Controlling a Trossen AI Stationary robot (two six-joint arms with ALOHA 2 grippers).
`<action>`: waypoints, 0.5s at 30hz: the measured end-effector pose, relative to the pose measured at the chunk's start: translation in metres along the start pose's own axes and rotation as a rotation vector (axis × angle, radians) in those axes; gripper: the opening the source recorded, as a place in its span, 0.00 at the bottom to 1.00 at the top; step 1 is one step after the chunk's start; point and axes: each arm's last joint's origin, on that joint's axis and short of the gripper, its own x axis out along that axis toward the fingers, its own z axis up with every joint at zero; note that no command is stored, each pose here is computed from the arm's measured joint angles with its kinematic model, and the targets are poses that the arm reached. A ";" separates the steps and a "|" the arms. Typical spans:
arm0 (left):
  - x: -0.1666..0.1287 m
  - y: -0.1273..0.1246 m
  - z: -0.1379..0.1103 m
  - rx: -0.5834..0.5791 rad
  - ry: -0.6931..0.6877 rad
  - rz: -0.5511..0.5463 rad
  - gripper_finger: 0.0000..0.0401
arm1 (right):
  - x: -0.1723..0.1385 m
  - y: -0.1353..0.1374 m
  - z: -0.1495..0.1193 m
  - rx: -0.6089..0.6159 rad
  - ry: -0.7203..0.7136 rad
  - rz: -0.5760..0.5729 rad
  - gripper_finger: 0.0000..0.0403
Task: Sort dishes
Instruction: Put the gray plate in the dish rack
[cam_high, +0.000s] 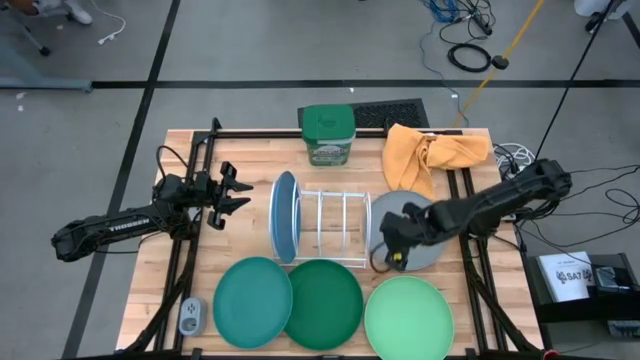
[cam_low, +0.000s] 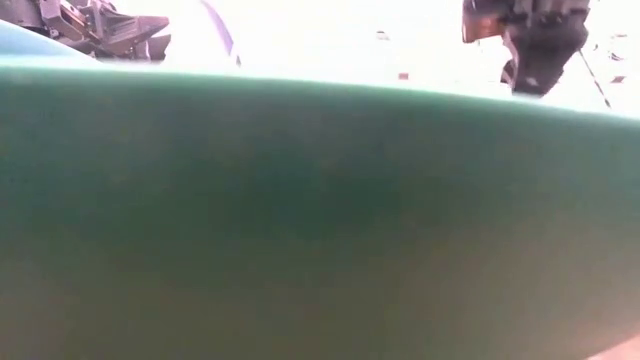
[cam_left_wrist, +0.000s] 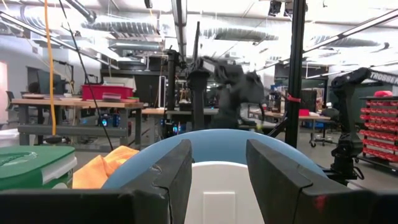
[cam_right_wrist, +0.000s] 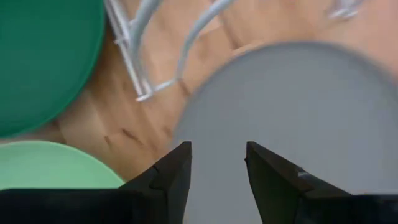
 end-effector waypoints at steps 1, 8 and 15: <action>0.000 0.000 0.000 0.000 0.000 0.000 0.38 | 0.008 0.002 -0.005 0.021 -0.012 0.018 0.40; 0.000 0.000 0.000 0.000 0.000 0.000 0.38 | 0.049 0.013 -0.028 0.112 -0.019 0.051 0.51; 0.000 0.000 0.000 0.000 0.000 0.000 0.38 | 0.086 0.025 -0.031 0.080 0.023 0.005 0.50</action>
